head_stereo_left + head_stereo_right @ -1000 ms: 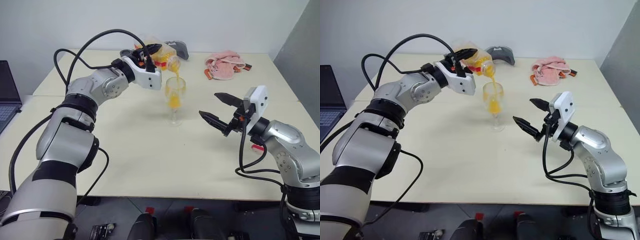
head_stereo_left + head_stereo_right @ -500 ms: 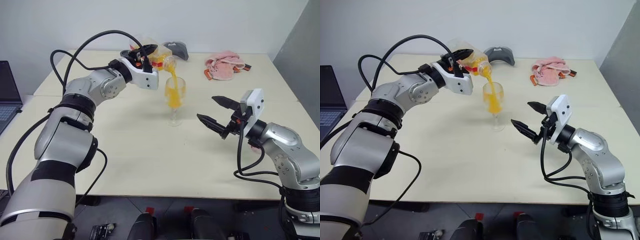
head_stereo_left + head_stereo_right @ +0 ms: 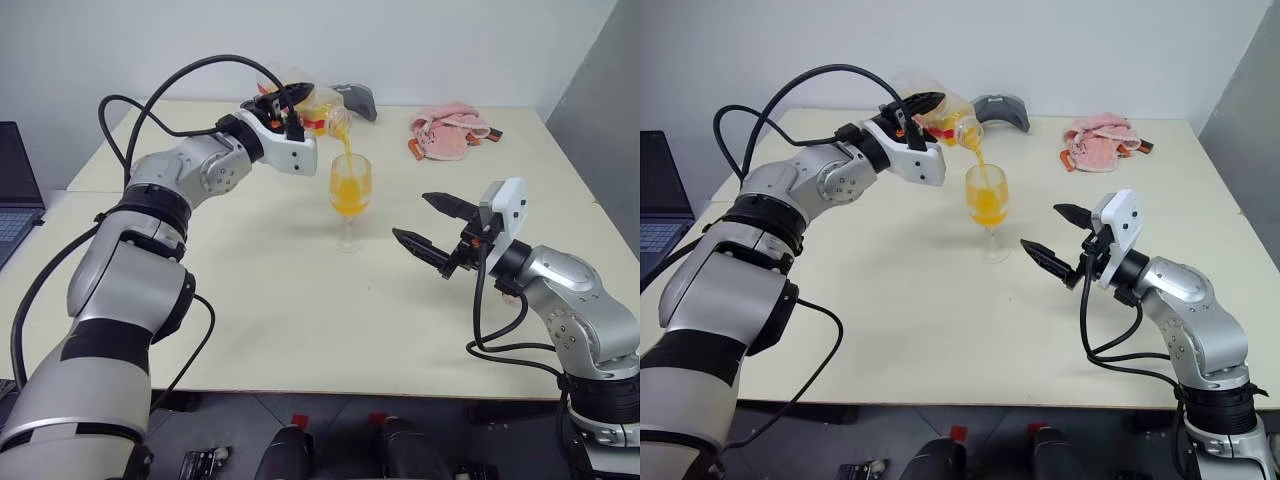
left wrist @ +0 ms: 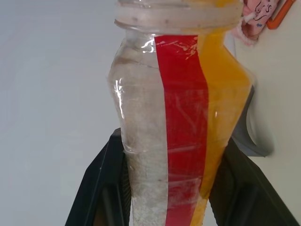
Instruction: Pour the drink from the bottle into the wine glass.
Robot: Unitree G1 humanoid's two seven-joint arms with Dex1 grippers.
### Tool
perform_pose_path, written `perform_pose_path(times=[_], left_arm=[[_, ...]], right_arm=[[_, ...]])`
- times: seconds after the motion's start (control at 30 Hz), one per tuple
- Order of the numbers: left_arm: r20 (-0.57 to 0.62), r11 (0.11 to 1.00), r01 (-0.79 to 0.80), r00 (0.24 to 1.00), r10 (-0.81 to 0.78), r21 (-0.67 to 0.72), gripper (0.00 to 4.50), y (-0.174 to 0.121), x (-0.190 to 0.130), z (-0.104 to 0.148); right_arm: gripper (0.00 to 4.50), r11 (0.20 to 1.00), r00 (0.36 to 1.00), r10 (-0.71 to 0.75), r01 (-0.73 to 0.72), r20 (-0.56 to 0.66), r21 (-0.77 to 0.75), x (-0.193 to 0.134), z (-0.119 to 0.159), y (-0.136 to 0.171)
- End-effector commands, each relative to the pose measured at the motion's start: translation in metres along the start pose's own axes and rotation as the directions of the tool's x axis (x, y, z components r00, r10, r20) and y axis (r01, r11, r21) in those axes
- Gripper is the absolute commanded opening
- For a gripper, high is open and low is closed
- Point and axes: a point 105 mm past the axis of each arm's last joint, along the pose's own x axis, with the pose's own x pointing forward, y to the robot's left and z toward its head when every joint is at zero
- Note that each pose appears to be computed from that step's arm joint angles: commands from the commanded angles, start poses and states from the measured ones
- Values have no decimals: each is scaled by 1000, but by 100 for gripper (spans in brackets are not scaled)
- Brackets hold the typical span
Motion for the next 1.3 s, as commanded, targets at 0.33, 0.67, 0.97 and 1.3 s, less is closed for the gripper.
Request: perform_pose_path(times=[0.33,0.67,0.97,1.3], left_arm=[[-6,997,-69,998,70,43,171,25,2,-4],[-8,996,-72,997,73,46,171,26,1,-5],[-6,996,-71,997,72,52,171,28,2,-5],[-10,997,-68,998,68,23,171,25,2,-4]], right_arm=[[450,999,999,18,-17,42,-31,1,12,7],[450,999,999,24,-23,37,-28,2,10,9],[450,999,999,23,-22,35,-27,2,10,10],[450,999,999,21,-20,34,-25,2,9,10]])
